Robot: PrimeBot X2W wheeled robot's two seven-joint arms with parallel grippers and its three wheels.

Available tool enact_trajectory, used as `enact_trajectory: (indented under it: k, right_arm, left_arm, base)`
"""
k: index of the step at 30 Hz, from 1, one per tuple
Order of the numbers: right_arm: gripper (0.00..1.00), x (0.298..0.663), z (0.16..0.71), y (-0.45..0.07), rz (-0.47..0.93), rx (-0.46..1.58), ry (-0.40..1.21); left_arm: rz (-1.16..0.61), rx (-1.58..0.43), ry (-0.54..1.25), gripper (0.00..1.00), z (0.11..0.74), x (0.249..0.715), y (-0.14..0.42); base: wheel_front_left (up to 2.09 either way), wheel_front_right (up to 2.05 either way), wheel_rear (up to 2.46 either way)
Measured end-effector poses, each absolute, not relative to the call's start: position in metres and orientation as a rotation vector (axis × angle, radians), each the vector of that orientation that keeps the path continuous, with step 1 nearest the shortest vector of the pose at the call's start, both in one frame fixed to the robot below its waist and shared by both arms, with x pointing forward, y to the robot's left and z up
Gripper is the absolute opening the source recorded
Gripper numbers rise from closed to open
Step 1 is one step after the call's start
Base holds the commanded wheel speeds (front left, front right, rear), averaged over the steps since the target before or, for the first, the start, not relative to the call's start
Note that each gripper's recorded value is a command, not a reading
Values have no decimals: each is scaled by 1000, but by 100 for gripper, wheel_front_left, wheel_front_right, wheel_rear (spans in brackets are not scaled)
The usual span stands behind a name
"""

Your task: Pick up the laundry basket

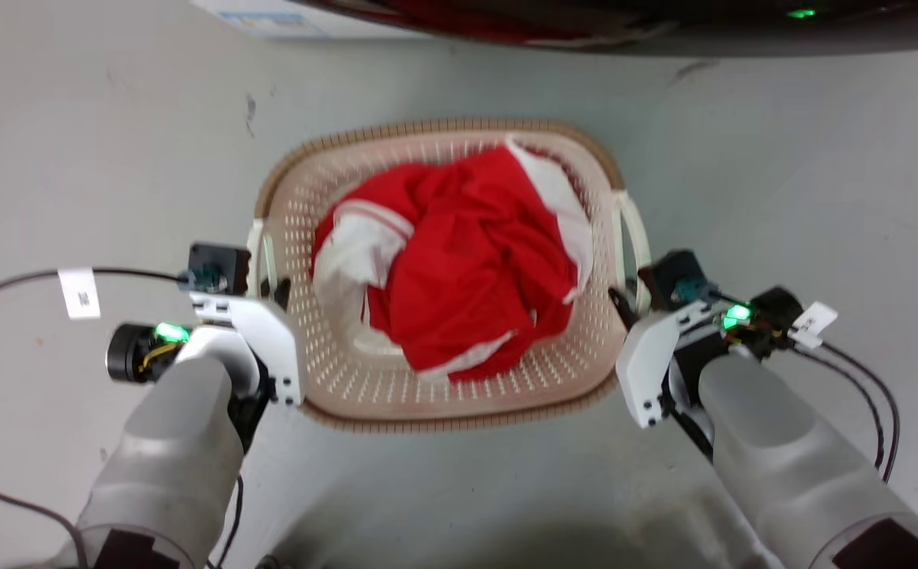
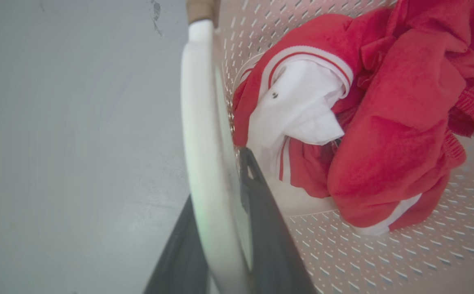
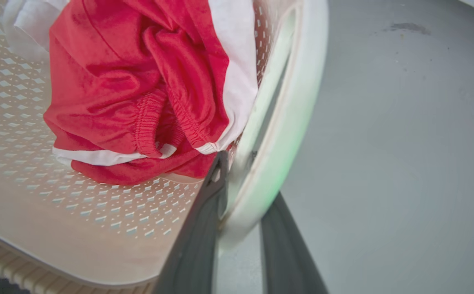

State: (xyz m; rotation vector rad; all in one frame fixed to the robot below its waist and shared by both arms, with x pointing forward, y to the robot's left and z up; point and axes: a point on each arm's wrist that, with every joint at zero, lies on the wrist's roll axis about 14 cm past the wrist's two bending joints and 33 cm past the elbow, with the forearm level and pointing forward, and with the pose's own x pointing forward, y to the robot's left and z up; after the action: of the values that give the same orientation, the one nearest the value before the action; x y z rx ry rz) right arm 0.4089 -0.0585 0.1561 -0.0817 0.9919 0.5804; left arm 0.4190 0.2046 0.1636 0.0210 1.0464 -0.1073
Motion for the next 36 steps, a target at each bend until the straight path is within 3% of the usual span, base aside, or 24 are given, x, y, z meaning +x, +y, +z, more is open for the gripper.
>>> enact_trajectory:
  k: [36]
  right_arm:
    - [0, 345, 300, -86, 488, -153, 952]
  left_arm:
    - [-205, -24, 988, 0, 300, 367, 165]
  base:
    - [0, 0, 0]
